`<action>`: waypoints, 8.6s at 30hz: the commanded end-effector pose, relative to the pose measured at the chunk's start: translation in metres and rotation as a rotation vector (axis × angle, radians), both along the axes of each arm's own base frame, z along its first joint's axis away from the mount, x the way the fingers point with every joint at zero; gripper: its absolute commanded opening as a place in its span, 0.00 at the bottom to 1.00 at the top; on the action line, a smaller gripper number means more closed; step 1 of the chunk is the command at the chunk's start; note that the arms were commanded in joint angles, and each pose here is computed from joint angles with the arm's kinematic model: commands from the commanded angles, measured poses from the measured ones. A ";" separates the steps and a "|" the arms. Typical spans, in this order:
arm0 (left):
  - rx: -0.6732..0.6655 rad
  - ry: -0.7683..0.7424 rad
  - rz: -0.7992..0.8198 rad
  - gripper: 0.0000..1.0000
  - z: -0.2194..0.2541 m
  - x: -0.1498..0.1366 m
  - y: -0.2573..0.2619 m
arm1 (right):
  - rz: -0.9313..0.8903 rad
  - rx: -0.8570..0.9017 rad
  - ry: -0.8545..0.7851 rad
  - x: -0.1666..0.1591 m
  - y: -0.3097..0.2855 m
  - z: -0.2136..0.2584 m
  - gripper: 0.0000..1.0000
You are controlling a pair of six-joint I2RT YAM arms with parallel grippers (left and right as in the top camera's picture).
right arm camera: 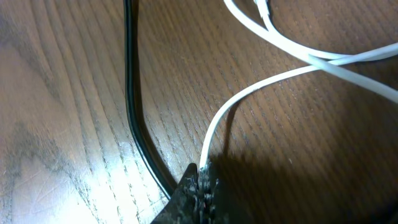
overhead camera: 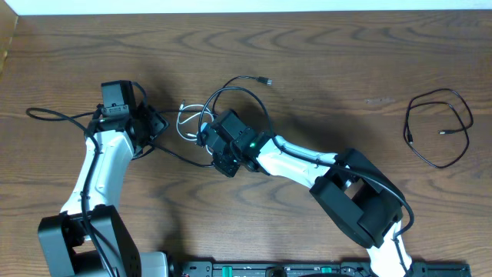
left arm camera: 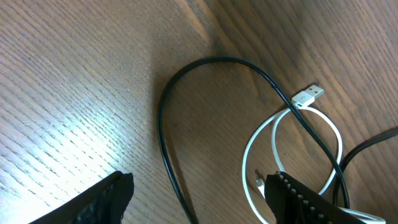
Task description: Untangle cables
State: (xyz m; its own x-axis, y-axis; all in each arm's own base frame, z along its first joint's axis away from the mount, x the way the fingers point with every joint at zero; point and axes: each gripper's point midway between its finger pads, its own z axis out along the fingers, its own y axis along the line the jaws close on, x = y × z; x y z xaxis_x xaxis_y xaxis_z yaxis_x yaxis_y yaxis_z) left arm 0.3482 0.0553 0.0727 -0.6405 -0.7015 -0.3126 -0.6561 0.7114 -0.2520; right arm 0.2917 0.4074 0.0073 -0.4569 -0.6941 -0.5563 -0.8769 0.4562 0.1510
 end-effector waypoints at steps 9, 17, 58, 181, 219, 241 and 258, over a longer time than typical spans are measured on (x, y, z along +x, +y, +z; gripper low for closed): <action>0.015 -0.019 0.011 0.73 0.007 0.003 0.005 | 0.042 0.204 -0.212 0.007 0.010 0.136 0.01; 0.015 -0.019 0.011 0.78 0.007 0.003 0.005 | 0.043 0.335 -0.520 0.003 -0.019 0.270 0.01; 0.015 -0.019 0.011 0.79 0.007 0.003 0.004 | -0.591 -0.135 0.243 -0.036 -0.204 0.169 0.70; 0.012 -0.018 0.015 0.08 0.006 0.003 0.004 | -0.505 0.086 0.233 0.143 -0.138 0.036 0.02; 0.012 -0.019 0.015 0.08 0.006 0.003 0.004 | -0.358 -0.044 -0.275 0.117 -0.040 0.090 0.01; 0.012 -0.018 0.015 0.09 0.006 0.003 0.004 | -0.787 -0.052 -0.726 0.145 -0.195 0.308 0.01; 0.012 -0.018 0.015 0.09 0.006 0.003 0.004 | -1.123 -0.007 -0.207 0.168 -0.358 0.223 0.01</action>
State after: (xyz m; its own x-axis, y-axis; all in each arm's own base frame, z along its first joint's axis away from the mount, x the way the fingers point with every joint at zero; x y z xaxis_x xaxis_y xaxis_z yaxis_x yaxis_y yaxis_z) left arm 0.3481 0.0559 0.0728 -0.6393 -0.7016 -0.3146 -0.6574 0.7110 -0.2498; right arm 0.4571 0.0483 0.2415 -0.6919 -0.0522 -0.7201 0.0523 0.9911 -0.1221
